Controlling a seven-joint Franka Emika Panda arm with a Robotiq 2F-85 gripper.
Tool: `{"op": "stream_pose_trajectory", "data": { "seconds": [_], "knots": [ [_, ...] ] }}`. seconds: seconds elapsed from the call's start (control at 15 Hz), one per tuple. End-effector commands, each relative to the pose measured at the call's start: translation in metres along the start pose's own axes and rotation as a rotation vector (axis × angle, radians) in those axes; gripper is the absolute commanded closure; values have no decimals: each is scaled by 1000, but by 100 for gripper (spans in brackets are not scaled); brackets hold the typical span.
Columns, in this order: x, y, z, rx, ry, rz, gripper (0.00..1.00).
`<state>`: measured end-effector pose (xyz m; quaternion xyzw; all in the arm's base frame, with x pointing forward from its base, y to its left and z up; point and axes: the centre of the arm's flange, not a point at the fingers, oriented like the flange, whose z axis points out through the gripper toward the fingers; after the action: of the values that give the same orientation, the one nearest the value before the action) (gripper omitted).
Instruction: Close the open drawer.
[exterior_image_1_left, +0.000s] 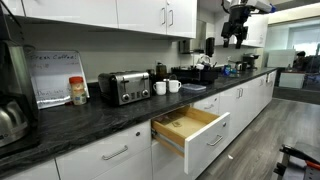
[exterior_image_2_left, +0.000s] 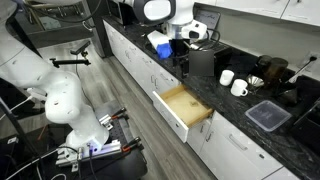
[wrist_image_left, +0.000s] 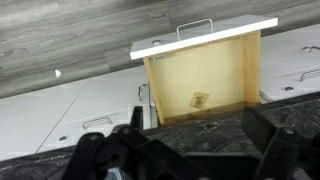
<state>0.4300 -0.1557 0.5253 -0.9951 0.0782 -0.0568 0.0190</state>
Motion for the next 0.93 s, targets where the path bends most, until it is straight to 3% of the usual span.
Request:
{"op": "stream_pose_trajectory", "data": {
  "seconds": [0.0, 0.27, 0.67, 0.73, 0.87],
  "knots": [
    [-28, 2, 36, 33, -16, -22, 0],
    [-53, -3, 73, 43, -69, -30, 0],
    [-79, -14, 108, 31, -75, -57, 0],
    [-64, -13, 98, 34, -92, -34, 0],
    [-66, -15, 101, 34, -95, -37, 0]
  ]
}}
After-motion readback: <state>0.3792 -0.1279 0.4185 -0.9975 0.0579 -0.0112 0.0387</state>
